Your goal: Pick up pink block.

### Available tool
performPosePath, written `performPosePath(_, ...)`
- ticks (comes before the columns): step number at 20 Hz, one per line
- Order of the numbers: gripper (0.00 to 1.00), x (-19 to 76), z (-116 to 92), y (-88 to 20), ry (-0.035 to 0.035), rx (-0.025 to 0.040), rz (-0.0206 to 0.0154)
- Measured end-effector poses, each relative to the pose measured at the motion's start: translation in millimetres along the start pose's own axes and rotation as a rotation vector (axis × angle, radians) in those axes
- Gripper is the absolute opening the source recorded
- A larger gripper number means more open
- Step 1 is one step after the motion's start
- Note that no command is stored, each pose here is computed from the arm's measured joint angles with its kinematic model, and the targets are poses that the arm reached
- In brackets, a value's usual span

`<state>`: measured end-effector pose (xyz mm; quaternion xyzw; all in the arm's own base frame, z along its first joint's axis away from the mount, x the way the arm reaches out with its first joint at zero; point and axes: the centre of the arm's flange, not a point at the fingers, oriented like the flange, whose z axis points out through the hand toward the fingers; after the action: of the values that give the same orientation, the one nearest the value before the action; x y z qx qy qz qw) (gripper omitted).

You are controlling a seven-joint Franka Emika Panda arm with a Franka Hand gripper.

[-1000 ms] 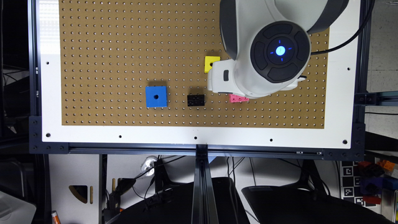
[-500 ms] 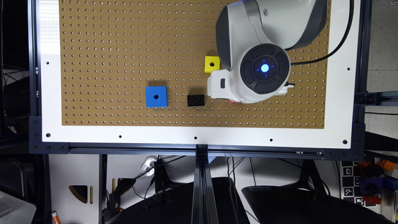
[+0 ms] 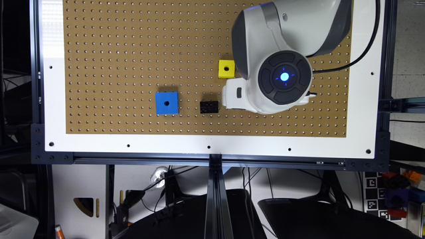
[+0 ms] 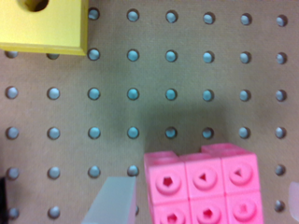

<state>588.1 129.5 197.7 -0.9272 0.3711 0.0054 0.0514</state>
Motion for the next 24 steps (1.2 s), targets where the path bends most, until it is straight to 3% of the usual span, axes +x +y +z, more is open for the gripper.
performPosePath(2,1.00,4.0,18.7,-1.4,0.0008,0.0016,-0.0013)
performPosePath(3,0.00,6.4,17.7,-5.3,0.0028,-0.0015,-0.0002)
performPosePath(9,0.00,6.5,17.6,-5.3,0.0024,-0.0012,0.0000)
performPosePath(13,0.00,8.0,17.6,-3.2,0.0011,-0.0100,0.0023)
performPosePath(19,0.00,8.3,17.6,-2.8,0.0007,-0.0122,0.0029)
performPosePath(21,0.00,9.1,11.4,-3.8,0.0051,-0.0113,0.0024)
performPosePath(24,0.00,8.9,-15.4,-6.6,0.0133,-0.0252,0.0007)
